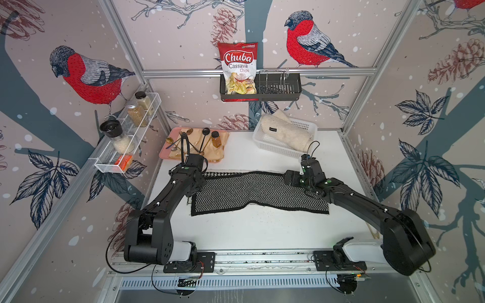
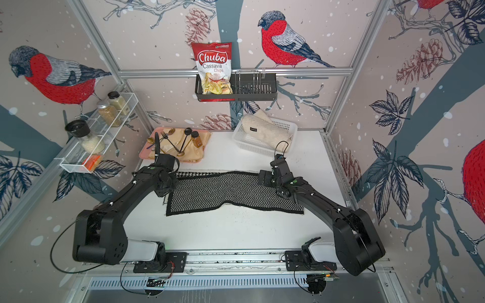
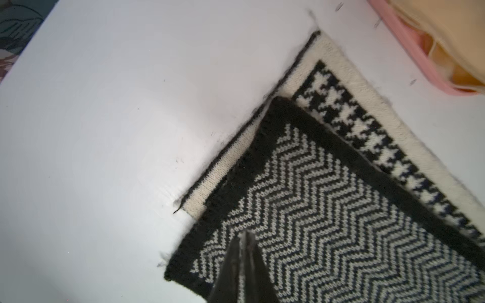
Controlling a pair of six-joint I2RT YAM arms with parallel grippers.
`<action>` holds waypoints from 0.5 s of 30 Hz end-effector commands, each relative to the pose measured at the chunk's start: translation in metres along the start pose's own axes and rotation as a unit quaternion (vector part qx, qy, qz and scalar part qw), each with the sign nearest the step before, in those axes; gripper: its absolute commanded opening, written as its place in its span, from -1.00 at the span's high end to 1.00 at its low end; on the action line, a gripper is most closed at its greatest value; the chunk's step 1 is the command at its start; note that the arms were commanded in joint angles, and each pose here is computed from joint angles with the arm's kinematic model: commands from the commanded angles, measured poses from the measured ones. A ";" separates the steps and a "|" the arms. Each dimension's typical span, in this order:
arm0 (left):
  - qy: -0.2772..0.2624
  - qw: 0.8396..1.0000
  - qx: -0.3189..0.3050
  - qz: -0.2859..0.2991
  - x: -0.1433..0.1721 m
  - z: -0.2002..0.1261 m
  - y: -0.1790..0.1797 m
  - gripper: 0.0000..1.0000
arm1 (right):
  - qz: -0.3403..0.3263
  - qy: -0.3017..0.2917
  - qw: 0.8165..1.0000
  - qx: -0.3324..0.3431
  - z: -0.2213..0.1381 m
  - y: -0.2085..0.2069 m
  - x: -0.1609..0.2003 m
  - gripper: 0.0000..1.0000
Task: Roll up the scarf and place it into the basket
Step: Flatten out the scarf at the center of the board.
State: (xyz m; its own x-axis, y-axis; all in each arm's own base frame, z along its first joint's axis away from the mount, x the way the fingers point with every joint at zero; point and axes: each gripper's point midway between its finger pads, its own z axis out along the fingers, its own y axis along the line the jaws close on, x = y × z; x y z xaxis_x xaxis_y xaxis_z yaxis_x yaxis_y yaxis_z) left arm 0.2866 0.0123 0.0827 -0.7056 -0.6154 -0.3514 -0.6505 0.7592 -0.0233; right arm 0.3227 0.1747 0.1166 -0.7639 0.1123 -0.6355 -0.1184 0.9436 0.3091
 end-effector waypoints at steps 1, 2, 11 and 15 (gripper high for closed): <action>0.043 0.999 -0.021 0.009 0.030 0.012 0.019 -0.21 | -0.006 -0.007 1.000 -0.003 -0.001 -0.002 -0.001 -1.00; 0.054 0.998 -0.015 0.006 0.040 0.016 0.021 -0.27 | -0.004 -0.006 1.000 -0.002 -0.001 -0.003 -0.001 -1.00; 0.076 0.997 -0.018 -0.028 0.070 0.038 0.036 -0.22 | -0.005 -0.006 1.000 -0.003 0.000 -0.005 -0.002 -1.00; 0.079 0.996 -0.031 -0.030 0.074 0.052 0.039 0.44 | -0.003 -0.009 1.000 0.001 -0.003 -0.008 -0.003 -1.00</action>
State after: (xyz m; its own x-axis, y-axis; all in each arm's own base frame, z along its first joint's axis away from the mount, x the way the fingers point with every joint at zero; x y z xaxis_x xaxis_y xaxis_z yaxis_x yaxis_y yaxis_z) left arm 0.2205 0.0037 0.0139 -0.7181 -0.6716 -0.1824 -0.6852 0.7281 0.0168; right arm 0.3215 0.1671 0.1127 -0.7667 0.1141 -0.6317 -0.1120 0.9452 0.3067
